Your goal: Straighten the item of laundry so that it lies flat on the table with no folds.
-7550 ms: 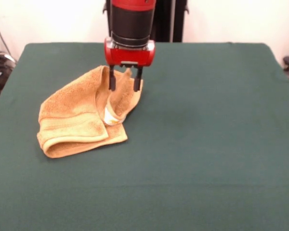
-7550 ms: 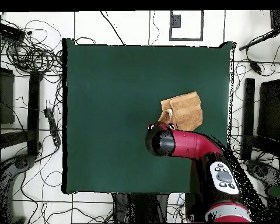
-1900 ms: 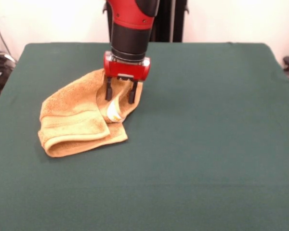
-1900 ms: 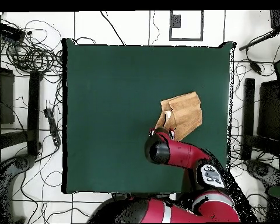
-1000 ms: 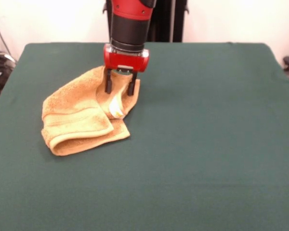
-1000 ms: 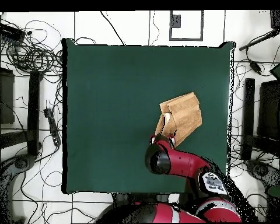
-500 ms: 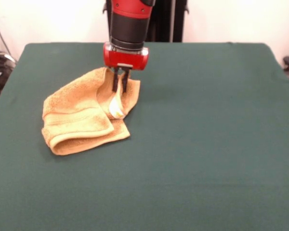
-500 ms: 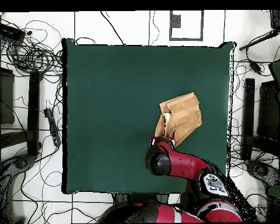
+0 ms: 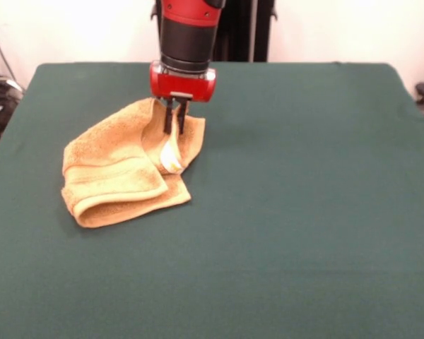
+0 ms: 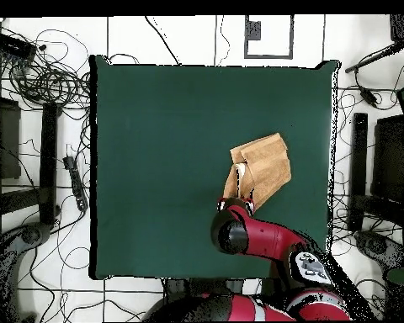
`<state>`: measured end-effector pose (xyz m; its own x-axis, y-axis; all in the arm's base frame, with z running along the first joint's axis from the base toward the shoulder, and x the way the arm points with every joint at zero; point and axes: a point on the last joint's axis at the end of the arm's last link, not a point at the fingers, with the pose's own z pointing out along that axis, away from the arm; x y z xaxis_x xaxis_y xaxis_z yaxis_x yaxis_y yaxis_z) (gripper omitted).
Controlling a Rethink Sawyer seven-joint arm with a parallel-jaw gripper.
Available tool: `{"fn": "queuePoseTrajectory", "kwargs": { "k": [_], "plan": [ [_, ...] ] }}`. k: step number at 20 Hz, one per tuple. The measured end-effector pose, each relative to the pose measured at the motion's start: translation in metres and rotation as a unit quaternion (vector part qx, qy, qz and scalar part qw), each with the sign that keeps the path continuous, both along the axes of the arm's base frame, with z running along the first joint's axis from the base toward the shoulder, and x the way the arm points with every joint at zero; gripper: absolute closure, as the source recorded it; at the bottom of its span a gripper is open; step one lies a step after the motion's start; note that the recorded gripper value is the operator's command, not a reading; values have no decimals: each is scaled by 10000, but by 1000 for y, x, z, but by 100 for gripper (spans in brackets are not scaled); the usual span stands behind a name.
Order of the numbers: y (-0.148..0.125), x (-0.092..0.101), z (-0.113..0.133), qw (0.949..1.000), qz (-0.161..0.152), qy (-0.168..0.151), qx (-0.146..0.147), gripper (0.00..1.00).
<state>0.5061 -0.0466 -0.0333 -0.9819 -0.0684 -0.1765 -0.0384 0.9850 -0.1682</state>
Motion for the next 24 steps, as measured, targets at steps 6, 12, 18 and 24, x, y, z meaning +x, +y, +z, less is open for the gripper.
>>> {"fn": "queuePoseTrajectory", "kwargs": {
  "k": [6, 12, 18, 24],
  "plan": [
    [0, -1, 1, 10000, -10, 54, 4, 100],
    [-2, -5, 11, 9991, -81, 420, 28, 100],
    [-4, -7, 33, 9961, -170, 865, 43, 100],
    [-11, -6, 59, 9947, -146, 1017, -22, 100]
  ]
}}
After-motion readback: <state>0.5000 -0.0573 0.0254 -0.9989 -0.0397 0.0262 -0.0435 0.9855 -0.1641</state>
